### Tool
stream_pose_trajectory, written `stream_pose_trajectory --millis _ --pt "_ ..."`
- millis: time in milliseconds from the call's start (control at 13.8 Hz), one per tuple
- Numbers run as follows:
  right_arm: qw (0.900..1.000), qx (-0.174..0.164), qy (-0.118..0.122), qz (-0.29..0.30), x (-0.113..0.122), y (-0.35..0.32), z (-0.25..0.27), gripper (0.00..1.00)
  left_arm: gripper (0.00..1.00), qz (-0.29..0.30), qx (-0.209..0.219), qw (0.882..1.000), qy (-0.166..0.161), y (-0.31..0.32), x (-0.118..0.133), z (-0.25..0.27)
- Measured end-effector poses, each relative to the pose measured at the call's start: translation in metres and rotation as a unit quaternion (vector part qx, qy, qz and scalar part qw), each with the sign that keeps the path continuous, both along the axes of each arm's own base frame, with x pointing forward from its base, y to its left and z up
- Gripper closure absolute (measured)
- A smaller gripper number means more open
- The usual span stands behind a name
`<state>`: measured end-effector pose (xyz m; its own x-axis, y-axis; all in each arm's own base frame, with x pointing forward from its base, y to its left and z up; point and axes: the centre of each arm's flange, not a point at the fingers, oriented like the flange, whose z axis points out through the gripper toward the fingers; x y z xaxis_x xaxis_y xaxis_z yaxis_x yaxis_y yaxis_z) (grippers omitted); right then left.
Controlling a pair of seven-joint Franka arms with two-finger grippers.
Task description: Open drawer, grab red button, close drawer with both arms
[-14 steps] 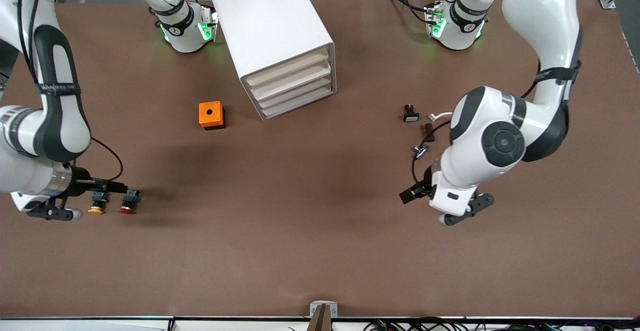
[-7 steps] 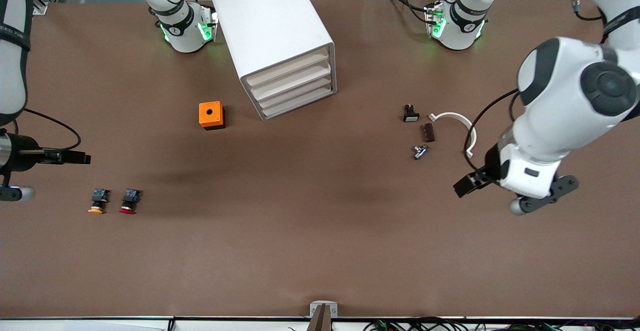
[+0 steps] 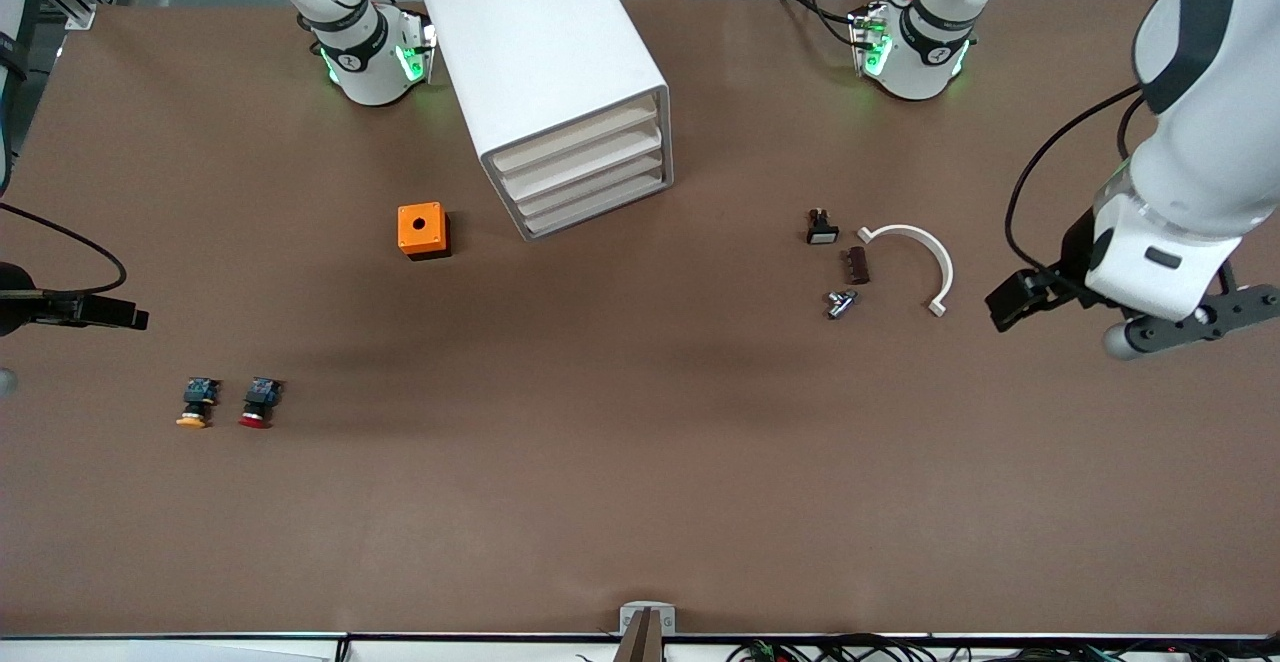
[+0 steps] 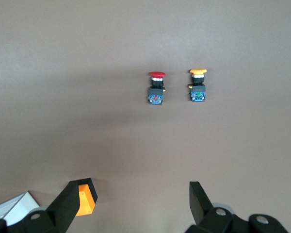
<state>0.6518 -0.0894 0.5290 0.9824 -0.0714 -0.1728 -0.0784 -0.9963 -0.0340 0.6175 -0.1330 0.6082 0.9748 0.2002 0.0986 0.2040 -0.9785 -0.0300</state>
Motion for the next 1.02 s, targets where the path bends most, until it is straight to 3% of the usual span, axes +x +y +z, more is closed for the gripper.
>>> stream_pose_trajectory --millis 508,798,1015 --pt "0.999 -0.03 -0.036 -0.009 -0.031 0.074 0.081 0.0 0.0 -0.059 0.021 0.997 0.035 0.074 -0.065 0.057" --pt "0.999 -0.026 -0.042 -0.003 -0.055 0.058 0.104 0.0 0.0 -0.07 0.016 0.997 0.043 0.107 -0.099 0.062" --pt "0.999 -0.021 -0.038 0.005 -0.074 0.049 0.116 0.0 0.0 -0.066 0.016 0.997 0.049 0.113 -0.107 0.058"
